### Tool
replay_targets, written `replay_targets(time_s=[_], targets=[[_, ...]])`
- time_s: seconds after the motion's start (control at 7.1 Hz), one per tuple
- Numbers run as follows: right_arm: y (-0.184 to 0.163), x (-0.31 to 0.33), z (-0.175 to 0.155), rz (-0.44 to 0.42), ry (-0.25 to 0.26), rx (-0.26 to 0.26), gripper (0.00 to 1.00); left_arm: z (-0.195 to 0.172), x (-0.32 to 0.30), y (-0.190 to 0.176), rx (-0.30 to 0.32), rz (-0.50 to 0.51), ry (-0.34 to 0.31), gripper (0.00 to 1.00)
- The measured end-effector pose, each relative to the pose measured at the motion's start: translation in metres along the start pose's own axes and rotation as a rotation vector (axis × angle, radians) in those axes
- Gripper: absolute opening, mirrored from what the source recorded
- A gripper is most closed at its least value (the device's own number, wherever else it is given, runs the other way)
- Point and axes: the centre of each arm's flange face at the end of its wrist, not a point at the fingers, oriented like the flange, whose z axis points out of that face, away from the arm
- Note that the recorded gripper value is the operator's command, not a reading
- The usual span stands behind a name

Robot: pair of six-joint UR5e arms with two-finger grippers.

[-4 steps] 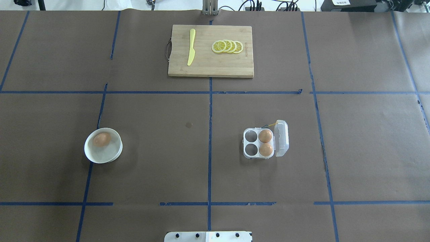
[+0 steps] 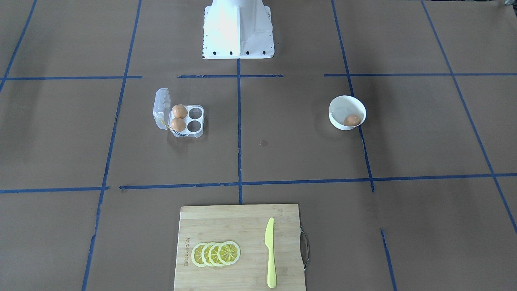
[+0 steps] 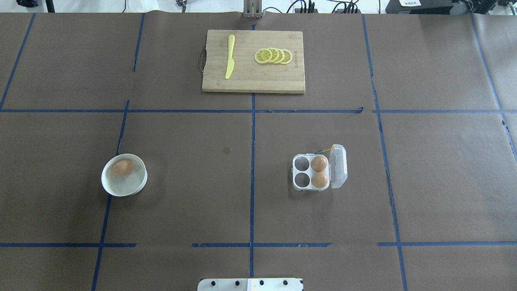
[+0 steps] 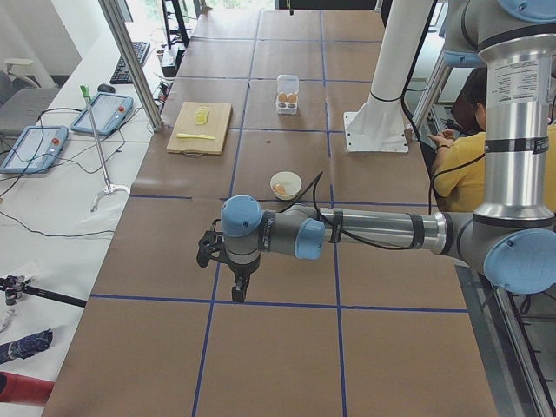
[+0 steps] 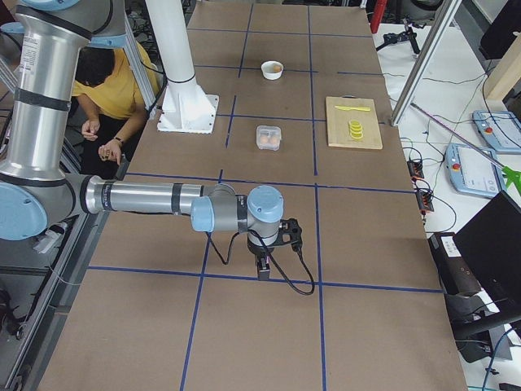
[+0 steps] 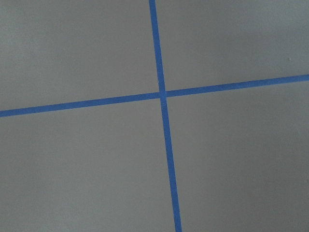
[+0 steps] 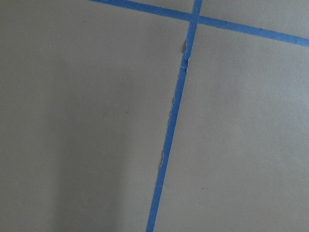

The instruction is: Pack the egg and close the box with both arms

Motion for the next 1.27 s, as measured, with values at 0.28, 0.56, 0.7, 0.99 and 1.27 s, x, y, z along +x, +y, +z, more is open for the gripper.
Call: replay_targets(time_s=[0.28, 0.56, 0.7, 0.99, 1.27], targets=[[-0.003, -0.001, -0.001, -0.001, -0.004, 0.003, 1.0, -0.004, 0.006, -0.01, 0.064, 0.066, -0.003, 1.0], [-0.021, -0.01, -0.011, -0.027, -0.001, 0.032, 1.0, -0.02, 0.023, -0.042, 0.142, 0.098, 0.001, 1.0], [-0.037, -0.017, -0.021, -0.049, 0.002, 0.056, 1.0, -0.03, 0.034, -0.057, 0.199, 0.115, 0.008, 1.0], [-0.066, -0.035, -0.042, -0.095, 0.005, 0.106, 1.0, -0.054, 0.06, -0.085, 0.374, 0.261, 0.026, 1.0], [-0.079, -0.045, -0.054, -0.122, 0.006, 0.134, 1.0, -0.056, 0.085, -0.108, 0.475, 0.391, 0.054, 1.0]])
